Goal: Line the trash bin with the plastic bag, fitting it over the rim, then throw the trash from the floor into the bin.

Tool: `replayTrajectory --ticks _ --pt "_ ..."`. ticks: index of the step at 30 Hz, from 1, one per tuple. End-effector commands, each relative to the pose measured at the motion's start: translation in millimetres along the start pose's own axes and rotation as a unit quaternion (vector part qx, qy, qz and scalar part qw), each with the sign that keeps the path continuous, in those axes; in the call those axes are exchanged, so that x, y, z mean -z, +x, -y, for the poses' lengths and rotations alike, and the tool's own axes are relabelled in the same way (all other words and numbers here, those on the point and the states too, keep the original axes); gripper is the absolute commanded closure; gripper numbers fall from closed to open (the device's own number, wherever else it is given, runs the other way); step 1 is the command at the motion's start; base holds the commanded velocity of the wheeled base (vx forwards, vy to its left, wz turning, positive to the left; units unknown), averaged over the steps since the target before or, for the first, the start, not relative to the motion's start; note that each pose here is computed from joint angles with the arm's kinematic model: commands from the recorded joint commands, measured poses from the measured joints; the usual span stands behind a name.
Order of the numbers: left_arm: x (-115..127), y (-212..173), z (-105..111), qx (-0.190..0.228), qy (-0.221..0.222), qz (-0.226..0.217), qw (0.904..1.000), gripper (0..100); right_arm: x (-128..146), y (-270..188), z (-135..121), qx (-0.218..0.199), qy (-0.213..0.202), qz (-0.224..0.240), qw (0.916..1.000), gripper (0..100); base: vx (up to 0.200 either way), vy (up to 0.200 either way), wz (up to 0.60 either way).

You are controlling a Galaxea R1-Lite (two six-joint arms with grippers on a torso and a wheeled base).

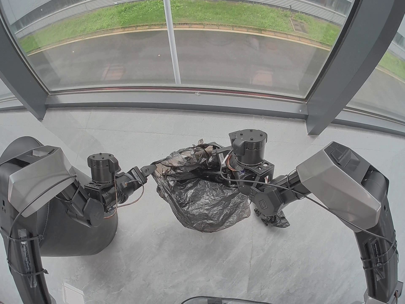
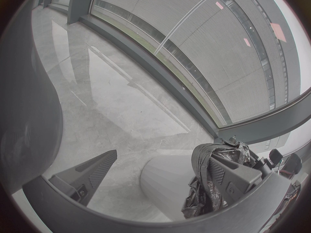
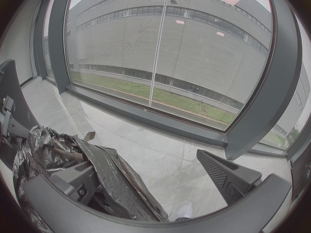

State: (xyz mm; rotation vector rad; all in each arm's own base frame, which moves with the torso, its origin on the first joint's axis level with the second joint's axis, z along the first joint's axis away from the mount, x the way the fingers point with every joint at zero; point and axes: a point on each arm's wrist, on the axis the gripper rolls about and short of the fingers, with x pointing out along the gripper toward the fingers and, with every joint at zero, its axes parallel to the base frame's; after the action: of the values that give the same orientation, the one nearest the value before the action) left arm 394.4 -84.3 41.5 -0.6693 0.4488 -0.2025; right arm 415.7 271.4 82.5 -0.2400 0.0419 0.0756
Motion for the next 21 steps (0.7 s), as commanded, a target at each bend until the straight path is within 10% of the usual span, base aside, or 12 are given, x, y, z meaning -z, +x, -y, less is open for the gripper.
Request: replayTrajectory --ticks 1,21 --pt "9.0 7.2 -9.9 -0.011 -0.003 -0.012 0.9999 0 2.2 0.5 -0.8 0.0 -0.001 -0.002 1.0 0 0.0 0.0 0.0" --pt "34.6 -26.3 -2.2 -0.022 -0.002 -0.058 0.9981 0 1.4 0.7 -0.7 0.0 0.006 -0.001 1.0 0 0.0 0.0 0.0"
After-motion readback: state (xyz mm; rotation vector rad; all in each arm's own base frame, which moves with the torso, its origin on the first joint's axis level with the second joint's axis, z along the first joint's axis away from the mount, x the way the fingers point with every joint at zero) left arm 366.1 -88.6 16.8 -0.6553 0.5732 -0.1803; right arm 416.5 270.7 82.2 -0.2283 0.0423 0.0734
